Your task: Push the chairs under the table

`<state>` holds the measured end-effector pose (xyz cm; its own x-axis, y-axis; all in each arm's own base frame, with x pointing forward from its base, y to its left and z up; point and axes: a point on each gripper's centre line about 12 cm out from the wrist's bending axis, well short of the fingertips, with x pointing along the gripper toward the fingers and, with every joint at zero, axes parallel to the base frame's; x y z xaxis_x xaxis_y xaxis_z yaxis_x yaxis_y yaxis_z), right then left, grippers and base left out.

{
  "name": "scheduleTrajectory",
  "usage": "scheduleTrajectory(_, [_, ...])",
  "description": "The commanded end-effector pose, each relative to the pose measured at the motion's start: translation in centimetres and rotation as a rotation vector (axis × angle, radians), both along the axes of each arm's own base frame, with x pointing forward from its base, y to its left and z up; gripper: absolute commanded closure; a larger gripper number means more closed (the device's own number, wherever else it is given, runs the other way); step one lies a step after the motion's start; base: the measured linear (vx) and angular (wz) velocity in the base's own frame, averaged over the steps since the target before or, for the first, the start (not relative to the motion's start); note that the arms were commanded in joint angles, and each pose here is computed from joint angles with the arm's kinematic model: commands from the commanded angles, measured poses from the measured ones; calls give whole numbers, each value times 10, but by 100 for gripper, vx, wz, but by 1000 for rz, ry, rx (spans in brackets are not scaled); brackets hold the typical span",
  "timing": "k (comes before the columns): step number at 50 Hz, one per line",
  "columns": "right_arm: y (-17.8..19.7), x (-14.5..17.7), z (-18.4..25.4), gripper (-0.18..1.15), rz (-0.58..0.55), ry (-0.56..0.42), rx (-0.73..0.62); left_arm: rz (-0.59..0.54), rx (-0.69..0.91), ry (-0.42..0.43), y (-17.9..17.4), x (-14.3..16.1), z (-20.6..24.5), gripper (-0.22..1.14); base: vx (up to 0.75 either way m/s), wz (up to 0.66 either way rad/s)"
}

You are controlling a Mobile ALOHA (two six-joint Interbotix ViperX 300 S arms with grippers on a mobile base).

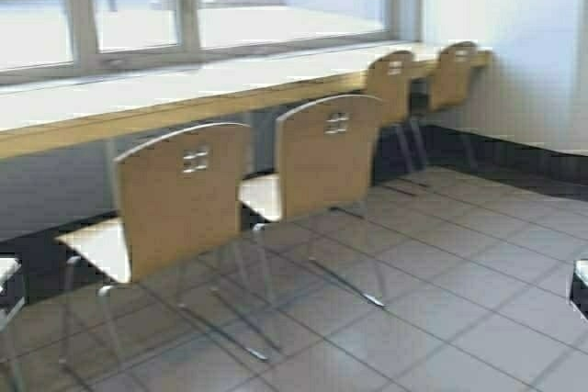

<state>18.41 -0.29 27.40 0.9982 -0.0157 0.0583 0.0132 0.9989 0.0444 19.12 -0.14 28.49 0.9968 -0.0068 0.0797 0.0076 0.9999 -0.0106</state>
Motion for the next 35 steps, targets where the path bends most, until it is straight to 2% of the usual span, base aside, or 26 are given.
scheduleTrajectory(1, [0, 5, 2, 93, -2, 6, 8, -2, -1, 3, 0, 3, 0, 89, 23, 68])
scheduleTrajectory(21, [3, 6, 0, 93, 16, 21, 12, -2, -3, 11, 0, 3, -1, 89, 22, 68])
scheduleTrajectory(35, [8, 12, -6, 93, 41, 81, 12, -3, -27, 23, 0, 5, -4, 89, 19, 44])
